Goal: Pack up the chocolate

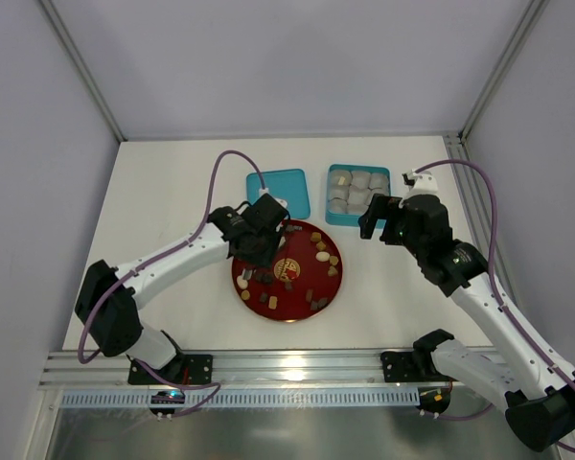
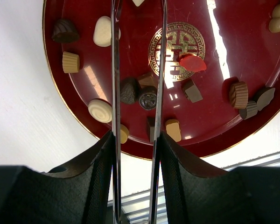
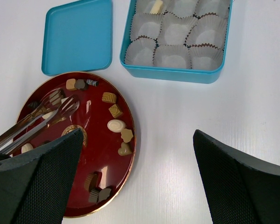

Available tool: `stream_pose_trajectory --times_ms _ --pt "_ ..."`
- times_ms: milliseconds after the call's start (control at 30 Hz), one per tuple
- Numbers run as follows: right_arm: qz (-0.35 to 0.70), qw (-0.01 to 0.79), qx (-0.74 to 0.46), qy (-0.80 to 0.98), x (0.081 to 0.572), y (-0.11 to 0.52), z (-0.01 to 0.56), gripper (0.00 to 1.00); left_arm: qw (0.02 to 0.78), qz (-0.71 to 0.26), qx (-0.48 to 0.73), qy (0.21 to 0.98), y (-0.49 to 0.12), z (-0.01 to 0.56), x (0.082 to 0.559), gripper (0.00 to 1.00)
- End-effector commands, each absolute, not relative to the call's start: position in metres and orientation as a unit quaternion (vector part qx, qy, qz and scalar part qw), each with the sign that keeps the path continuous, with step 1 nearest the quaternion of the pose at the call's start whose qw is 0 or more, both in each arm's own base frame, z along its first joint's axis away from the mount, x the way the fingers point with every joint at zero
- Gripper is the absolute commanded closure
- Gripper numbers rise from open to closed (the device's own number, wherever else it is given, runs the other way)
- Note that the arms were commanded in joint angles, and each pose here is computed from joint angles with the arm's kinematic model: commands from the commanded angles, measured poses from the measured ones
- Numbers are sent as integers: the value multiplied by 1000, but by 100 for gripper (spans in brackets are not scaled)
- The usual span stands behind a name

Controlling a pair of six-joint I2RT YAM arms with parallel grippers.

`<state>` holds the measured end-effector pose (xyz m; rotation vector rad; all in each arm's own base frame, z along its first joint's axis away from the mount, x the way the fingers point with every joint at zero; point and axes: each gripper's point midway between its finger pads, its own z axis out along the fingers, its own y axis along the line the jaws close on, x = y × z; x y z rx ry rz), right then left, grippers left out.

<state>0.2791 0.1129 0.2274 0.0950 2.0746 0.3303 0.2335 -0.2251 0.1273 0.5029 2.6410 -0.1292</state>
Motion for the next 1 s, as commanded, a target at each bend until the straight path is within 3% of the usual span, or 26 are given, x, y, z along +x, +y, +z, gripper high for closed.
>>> stream_pose_trajectory --times_ms 0,400,967 --pt "133 517 44 844 281 108 238 0 244 -61 181 951 -235 141 242 59" --pt "132 517 44 844 281 107 238 0 250 -66 181 949 -237 150 243 76" --pt "134 521 46 842 280 107 242 0 290 -95 180 935 -254 195 260 77"
